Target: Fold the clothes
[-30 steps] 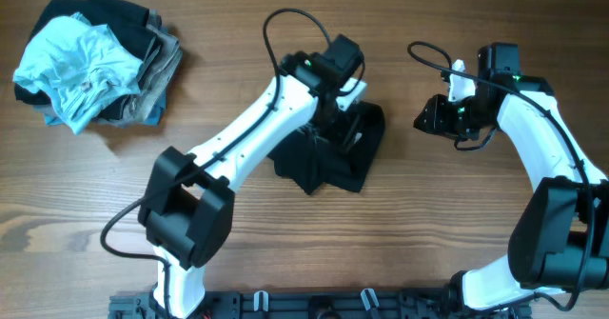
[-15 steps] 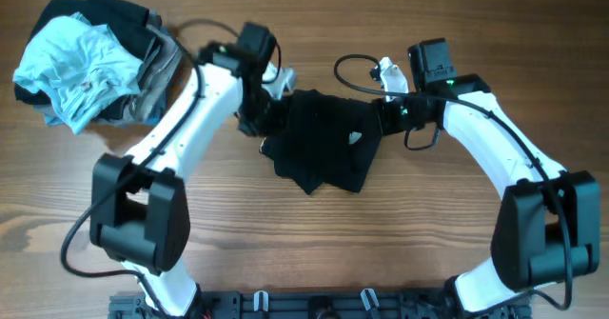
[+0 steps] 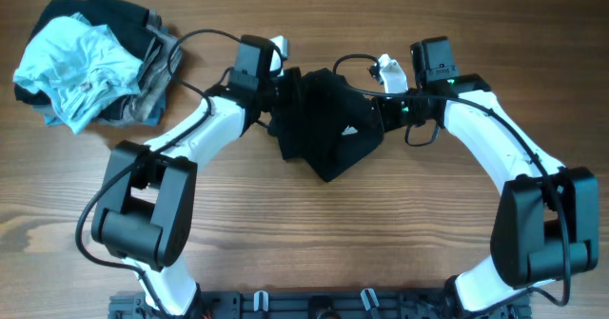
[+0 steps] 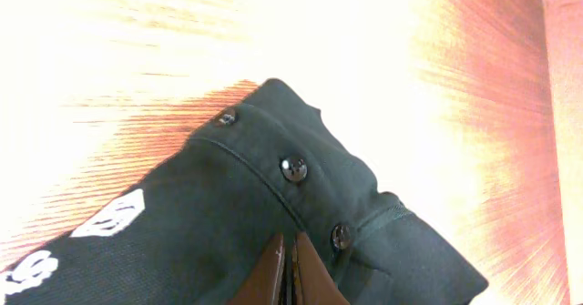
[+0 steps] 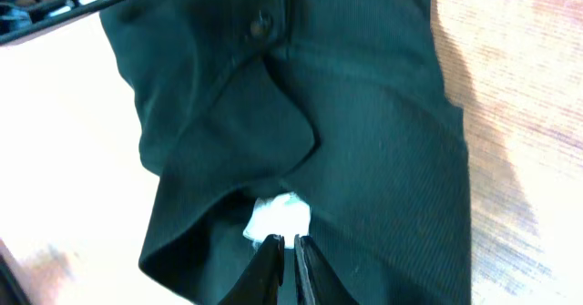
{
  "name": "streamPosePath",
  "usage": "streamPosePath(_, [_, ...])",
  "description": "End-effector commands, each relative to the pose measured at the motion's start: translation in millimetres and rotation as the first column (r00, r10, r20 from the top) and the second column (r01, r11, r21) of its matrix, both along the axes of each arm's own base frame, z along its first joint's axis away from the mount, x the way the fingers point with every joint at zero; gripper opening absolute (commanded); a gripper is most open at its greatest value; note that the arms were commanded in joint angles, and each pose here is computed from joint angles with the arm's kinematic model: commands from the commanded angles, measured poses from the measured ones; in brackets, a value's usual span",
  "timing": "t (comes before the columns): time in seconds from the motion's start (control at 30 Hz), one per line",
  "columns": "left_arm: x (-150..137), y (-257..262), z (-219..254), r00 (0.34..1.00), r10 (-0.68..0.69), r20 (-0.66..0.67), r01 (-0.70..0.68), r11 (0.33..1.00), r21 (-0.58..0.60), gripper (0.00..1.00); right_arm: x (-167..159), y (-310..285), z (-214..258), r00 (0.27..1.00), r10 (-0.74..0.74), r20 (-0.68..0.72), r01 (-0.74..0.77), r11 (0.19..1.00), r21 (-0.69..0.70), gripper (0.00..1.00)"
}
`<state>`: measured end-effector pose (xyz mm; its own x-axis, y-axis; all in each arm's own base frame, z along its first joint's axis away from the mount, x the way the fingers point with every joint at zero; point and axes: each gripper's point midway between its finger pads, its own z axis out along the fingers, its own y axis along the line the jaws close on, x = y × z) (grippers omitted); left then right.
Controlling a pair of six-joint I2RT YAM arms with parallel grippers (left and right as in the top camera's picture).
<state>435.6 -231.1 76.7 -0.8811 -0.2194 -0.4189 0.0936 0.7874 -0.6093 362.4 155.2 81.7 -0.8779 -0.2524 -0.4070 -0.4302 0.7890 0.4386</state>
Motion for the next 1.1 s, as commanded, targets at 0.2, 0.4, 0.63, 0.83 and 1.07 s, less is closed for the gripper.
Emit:
streamPosePath(0.2, [-62,12,-3,0.923,-0.099,-0.371,0.091,0.995,-0.038,1.00,14,-1,-23,1.000,-0.006,0.011,0.006,0.999,-0.031,0.10])
streamPosePath(0.4, [-83,14,-45,0.883,-0.042,-0.467,0.018,0.998,-0.055,1.00,1,5,-62,0.993,0.010,-0.119,-0.010,1.000,-0.004,0.09])
streamPosePath(0.63, [-90,-28,-103,0.838,-0.033,-0.544,-0.030,0.994,-0.108,1.00,-5,4,-69,0.988,0.008,-0.155,-0.009,1.000,-0.009,0.10])
streamPosePath(0.83, [-93,-54,-118,0.862,-0.063,-0.503,0.011,0.994,-0.106,0.11,-10,3,-70,0.984,0.007,-0.180,-0.009,1.000,-0.014,0.07])
streamPosePath(1.07, [-89,-39,-116,0.856,-0.074,-0.511,0.012,0.992,-0.123,0.83,-16,-2,-73,0.978,-0.005,-0.210,-0.004,0.999,-0.041,0.06])
